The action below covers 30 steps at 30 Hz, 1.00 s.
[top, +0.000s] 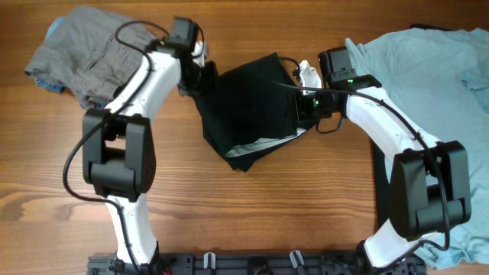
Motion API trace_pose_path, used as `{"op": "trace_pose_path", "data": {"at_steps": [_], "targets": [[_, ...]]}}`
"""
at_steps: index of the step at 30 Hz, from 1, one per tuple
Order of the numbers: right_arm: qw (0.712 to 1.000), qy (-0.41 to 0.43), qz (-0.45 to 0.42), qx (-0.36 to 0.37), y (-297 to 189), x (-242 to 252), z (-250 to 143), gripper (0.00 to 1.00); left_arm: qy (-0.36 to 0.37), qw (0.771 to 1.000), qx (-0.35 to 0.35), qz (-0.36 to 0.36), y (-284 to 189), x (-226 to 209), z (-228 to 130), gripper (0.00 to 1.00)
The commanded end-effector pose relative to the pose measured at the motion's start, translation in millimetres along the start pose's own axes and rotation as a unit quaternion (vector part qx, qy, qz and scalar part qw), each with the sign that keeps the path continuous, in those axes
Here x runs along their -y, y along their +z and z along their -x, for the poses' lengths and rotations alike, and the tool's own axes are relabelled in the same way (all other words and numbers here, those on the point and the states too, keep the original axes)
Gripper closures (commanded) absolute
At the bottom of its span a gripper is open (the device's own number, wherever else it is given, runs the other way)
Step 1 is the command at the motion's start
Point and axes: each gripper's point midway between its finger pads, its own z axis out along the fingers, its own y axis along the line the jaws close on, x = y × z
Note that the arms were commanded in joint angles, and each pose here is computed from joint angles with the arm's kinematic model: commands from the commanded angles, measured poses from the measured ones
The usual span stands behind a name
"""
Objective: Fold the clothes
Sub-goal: 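Carry the black shorts with the left gripper to the top-left grey garment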
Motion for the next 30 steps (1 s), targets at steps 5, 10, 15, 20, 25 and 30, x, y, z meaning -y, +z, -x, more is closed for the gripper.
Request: {"op": "trace_pose_path", "data": {"at_steps": [5, 10, 15, 20, 25, 30], "targets": [[0.989, 0.110, -0.087, -0.040, 35.0, 46.2, -21.7, 0.96, -0.072, 0.987, -0.142, -0.025, -33.5, 0.4, -56.5, 0.00], [0.981, 0.152, -0.095, -0.078, 59.6, 60.4, -42.3, 0.96, -0.094, 0.975, -0.199, -0.013, -19.4, -22.1, -92.1, 0.00], [0.980, 0.152, -0.095, -0.080, 62.8, 62.1, -43.4, 0.96, -0.158, 0.961, -0.218, -0.057, 15.7, -23.9, -117.3, 0.00], [0.983, 0.139, -0.093, -0.082, 63.0, 61.2, -43.6, 0.96, -0.178, 0.958, -0.159, -0.159, 65.6, 1.1, -113.7, 0.00], [0.982, 0.138, -0.093, -0.085, 63.5, 59.8, -44.7, 0.96, -0.170, 0.964, -0.114, -0.166, 97.0, 33.6, -113.0, 0.00], [0.981, 0.139, -0.094, -0.095, 63.6, 57.4, -49.7, 0.96, -0.169, 0.973, -0.090, -0.127, 107.6, 32.3, -113.5, 0.66]]}}
